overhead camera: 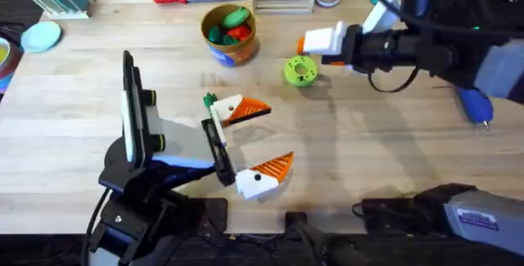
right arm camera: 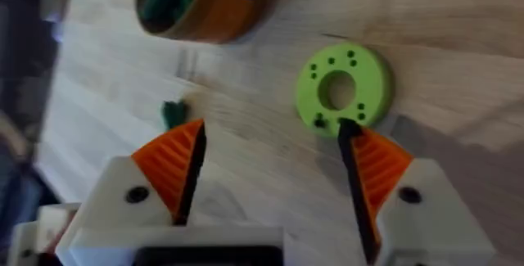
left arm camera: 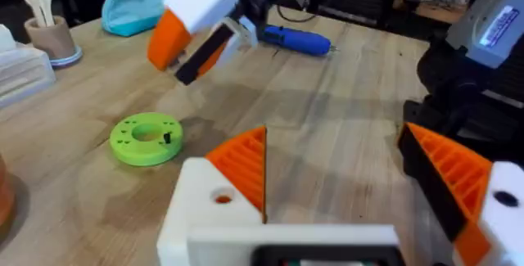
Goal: Pick up the gripper from the table and insert it into the empty holder that is missing its gripper. Then pick up a screw, insert it into the mounting hole, and use the screwdriver to tighten it. Finally, clean up the table by picking up the vegetable and placing it into the bucket.
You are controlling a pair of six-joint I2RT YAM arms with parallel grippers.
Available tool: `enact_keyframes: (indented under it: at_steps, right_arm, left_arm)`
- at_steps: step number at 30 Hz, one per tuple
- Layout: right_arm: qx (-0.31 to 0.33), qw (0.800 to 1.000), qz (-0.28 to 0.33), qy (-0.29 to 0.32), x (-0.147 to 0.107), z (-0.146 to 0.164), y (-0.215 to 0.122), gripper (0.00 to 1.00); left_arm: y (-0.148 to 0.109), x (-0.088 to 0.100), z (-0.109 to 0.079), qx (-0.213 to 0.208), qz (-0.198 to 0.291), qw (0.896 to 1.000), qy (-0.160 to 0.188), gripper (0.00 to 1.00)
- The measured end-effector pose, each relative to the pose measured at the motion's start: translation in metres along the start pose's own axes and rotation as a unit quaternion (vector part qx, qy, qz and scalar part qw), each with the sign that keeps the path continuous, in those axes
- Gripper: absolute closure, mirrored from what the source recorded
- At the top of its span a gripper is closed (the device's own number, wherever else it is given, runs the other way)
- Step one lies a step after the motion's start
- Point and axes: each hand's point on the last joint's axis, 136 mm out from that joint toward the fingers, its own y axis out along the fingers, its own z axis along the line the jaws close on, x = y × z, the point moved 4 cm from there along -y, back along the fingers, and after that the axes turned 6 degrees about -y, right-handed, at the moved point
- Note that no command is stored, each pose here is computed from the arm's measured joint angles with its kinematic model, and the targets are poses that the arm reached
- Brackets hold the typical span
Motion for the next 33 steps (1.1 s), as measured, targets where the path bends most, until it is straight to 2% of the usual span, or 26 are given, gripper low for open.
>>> enact_keyframes:
  at_steps: [5,9,11,15,19,23,28,31,33]
  right_arm:
    - [-0.138,0.983,0.018,-0.117,-0.022,0.001,0.004,0.094]
    - [-0.181,0.960,0.031,-0.211,-0.031,0.007,0.014,0.092]
    - [-0.194,0.952,0.036,-0.235,-0.033,0.006,0.017,0.091]
    - [-0.223,0.941,0.073,-0.245,-0.037,-0.006,0.021,0.099]
    - [-0.242,0.931,0.119,-0.248,-0.036,-0.012,0.029,0.317]
    - [-0.243,0.929,0.118,-0.254,-0.020,-0.006,0.037,0.463]
    - [-0.243,0.928,0.114,-0.257,-0.008,-0.001,0.044,0.577]
    - [-0.242,0.926,0.128,-0.260,-0.014,-0.002,0.049,0.598]
    - [-0.240,0.923,0.139,-0.265,-0.020,-0.002,0.054,0.679]
  left_arm:
    - [0.000,0.000,0.000,0.000,0.000,1.000,0.000,0.008]
    - [0.000,0.000,0.000,0.000,0.000,1.000,0.000,0.008]
    - [0.000,0.000,0.000,0.000,0.000,1.000,0.000,0.008]
    - [0.000,0.000,0.000,0.000,0.000,1.000,0.000,0.008]
    - [0.000,0.000,0.000,0.000,0.000,1.000,0.000,0.008]
    - [0.000,0.000,0.000,0.000,0.000,1.000,0.000,0.008]
    - [0.000,0.000,0.000,0.000,0.000,1.000,0.000,0.007]
    - [0.000,0.000,0.000,0.000,0.000,1.000,0.000,0.007]
    - [0.000,0.000,0.000,0.000,0.000,1.000,0.000,0.007]
